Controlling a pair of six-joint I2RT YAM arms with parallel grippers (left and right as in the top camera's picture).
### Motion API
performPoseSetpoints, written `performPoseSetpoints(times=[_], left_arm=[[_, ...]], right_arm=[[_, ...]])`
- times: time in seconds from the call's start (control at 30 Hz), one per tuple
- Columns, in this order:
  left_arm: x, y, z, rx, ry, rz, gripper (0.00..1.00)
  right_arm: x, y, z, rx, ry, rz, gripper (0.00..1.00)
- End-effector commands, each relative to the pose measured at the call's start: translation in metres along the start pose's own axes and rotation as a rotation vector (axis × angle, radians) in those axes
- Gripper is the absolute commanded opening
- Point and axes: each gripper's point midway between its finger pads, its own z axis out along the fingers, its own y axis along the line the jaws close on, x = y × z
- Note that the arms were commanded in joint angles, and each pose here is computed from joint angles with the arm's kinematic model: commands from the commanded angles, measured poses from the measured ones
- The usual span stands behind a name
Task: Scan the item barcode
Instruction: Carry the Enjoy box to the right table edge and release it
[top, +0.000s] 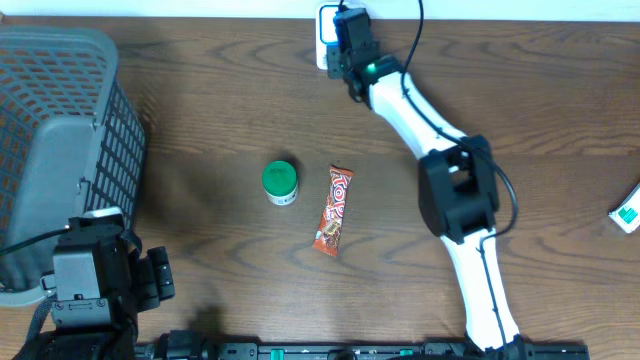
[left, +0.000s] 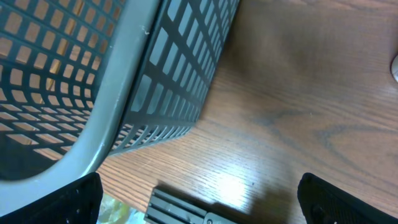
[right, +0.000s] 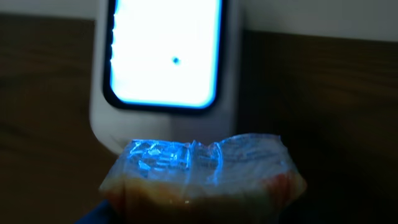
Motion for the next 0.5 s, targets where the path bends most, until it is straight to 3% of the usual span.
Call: performPoseSetpoints(times=[0.0,0.17,0.3,0.47], left_arm=[[0.0,0.001,-0.002,-0.005,-0.005,0.001,0.98],[0.0,0.001,-0.002,-0.005,-0.005,0.001,0.98],[0.0,0.001,-0.002,-0.005,-0.005,0.001,0.98],[0.0,0.001,-0.002,-0.005,-0.005,0.001,0.98]], right_arm=[[-0.057,-0.043,-0.091,0.12,-0.064,-0.021,0.54],[-0.016,-0.113,-0.171,0.281,0.194,-0.061,0.53],[0.027,-0.192,-0.211,0.484,0.424,-0.068,0.43],[0.071,-0.28,-0.213,0.597,0.583,0.084,0.52]])
